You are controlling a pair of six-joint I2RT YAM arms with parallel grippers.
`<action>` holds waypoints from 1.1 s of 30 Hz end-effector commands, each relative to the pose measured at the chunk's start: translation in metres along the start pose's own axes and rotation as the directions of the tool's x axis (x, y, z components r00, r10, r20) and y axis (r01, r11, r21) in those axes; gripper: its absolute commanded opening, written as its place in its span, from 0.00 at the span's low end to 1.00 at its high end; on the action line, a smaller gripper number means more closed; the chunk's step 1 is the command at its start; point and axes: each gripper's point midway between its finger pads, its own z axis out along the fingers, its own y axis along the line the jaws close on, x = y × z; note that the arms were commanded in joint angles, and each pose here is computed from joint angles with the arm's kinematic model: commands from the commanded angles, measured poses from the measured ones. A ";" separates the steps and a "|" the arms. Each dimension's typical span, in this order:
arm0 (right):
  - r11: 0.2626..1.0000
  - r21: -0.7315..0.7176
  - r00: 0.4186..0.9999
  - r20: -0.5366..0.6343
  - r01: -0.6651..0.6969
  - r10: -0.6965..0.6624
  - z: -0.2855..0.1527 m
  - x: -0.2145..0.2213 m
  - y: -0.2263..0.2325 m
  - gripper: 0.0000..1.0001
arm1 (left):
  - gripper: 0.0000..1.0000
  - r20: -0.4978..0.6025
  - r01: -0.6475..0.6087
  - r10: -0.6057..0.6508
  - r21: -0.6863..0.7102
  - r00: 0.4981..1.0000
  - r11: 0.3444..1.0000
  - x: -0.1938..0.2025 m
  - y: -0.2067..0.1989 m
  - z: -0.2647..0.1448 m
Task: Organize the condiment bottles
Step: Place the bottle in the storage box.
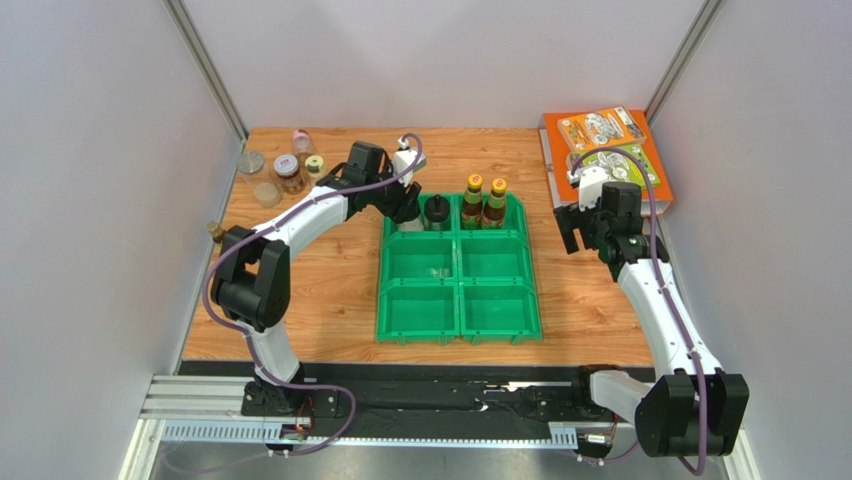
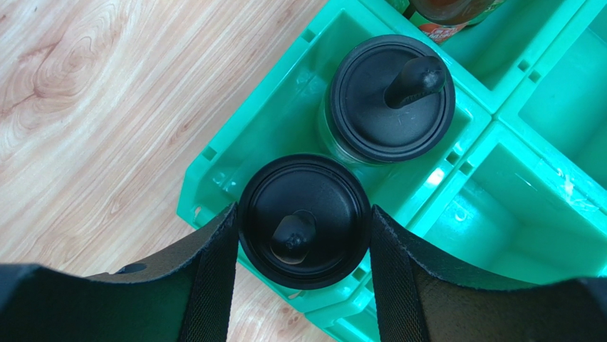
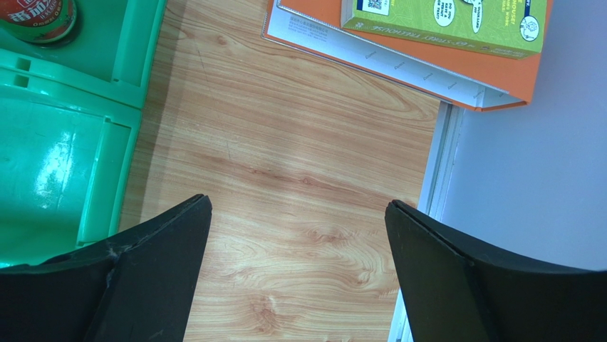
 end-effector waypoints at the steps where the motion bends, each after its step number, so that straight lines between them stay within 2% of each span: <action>1: 1.000 0.010 0.997 0.081 -0.011 0.010 -0.010 -0.025 -0.005 0.95 | 0.31 0.053 -0.027 0.025 0.043 0.998 0.999 -0.016 -0.011 0.000; 3: 1.000 0.010 0.997 0.079 -0.012 0.011 -0.010 -0.025 -0.006 0.95 | 0.32 0.046 -0.026 0.024 0.052 0.999 0.998 -0.014 -0.013 0.000; 4: 1.000 0.007 0.997 0.077 -0.011 0.010 -0.010 -0.024 -0.005 0.95 | 0.38 0.046 -0.026 0.024 0.052 0.999 0.998 -0.014 -0.013 -0.001; 6: 1.000 0.008 0.997 0.080 -0.012 0.011 -0.010 -0.025 -0.005 0.95 | 0.41 0.037 -0.026 0.024 0.058 0.999 0.998 -0.012 -0.014 -0.001; 12: 1.000 0.003 0.997 0.082 -0.012 0.012 -0.011 -0.025 -0.005 0.95 | 0.62 0.023 -0.029 0.027 0.091 0.999 0.995 -0.011 -0.022 -0.009; 13: 1.000 0.001 0.997 0.083 -0.011 0.011 -0.012 -0.025 -0.004 0.95 | 0.70 0.023 -0.033 0.031 0.092 0.999 0.995 -0.011 -0.023 -0.013; 15: 1.000 -0.003 0.997 0.082 -0.012 0.012 -0.012 -0.025 -0.003 0.95 | 0.76 0.020 -0.040 0.038 0.100 0.999 0.994 -0.011 -0.025 -0.015; 17: 1.000 0.000 0.996 0.088 -0.013 0.013 -0.013 -0.026 -0.004 0.95 | 0.94 0.015 -0.045 0.044 0.101 0.999 0.994 -0.011 -0.026 -0.019; 18: 1.000 -0.002 0.996 0.089 -0.013 0.013 -0.013 -0.026 -0.004 0.95 | 0.99 0.018 -0.047 0.045 0.105 0.999 0.993 -0.014 -0.027 -0.021; 23: 1.000 -0.006 0.996 0.090 -0.015 0.016 -0.013 -0.027 -0.003 0.95 | 0.99 0.030 -0.054 0.051 0.103 0.998 0.993 -0.024 -0.031 -0.038; 26: 1.000 -0.009 0.996 0.093 -0.015 0.016 -0.014 -0.027 -0.003 0.95 | 1.00 0.085 -0.073 0.068 0.052 0.994 0.996 -0.047 -0.027 -0.065; 32: 1.000 -0.021 0.995 0.095 -0.015 0.017 -0.015 -0.028 -0.001 0.95 | 0.99 0.187 -0.074 0.113 -0.204 0.976 0.976 -0.091 0.015 -0.142; 33: 1.000 -0.023 0.995 0.095 -0.015 0.017 -0.014 -0.028 0.000 0.95 | 0.99 0.193 -0.051 0.107 -0.272 0.975 0.961 -0.094 0.035 -0.158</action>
